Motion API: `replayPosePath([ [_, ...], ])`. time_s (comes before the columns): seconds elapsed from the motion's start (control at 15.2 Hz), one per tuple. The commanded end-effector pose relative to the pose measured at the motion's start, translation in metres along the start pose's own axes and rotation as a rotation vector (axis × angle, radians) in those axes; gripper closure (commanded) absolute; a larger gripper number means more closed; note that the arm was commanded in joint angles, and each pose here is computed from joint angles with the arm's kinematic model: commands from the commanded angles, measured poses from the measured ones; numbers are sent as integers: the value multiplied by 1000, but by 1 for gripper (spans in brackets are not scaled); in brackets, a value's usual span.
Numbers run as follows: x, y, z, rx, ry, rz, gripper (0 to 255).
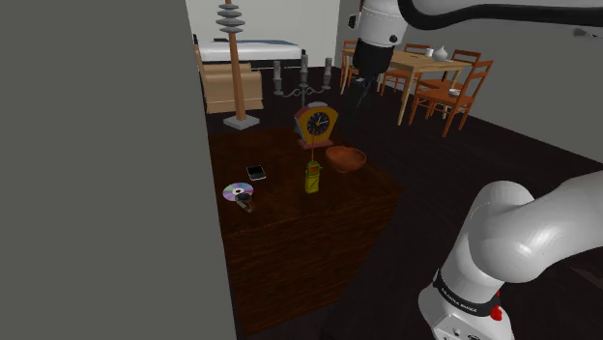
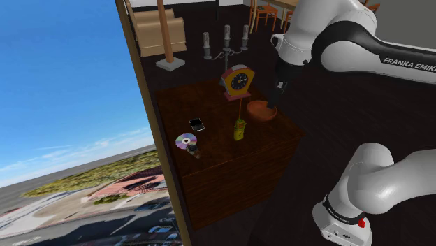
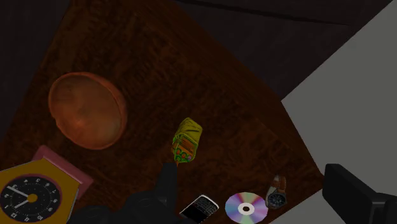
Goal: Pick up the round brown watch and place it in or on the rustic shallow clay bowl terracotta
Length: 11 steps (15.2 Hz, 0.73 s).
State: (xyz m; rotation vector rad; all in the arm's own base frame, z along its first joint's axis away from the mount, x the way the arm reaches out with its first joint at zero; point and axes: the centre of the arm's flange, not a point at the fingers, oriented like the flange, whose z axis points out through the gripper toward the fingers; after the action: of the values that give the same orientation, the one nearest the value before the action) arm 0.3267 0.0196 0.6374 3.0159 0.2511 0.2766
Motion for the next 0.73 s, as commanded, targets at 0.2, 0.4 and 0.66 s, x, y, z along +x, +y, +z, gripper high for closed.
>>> replayPosePath([
  [0.2,28,-8,29,11,-15,-10,0],
  [0.4,55,-17,58,21,-31,-19,0],
  [0.66,90,-30,97,35,-51,-32,0],
])
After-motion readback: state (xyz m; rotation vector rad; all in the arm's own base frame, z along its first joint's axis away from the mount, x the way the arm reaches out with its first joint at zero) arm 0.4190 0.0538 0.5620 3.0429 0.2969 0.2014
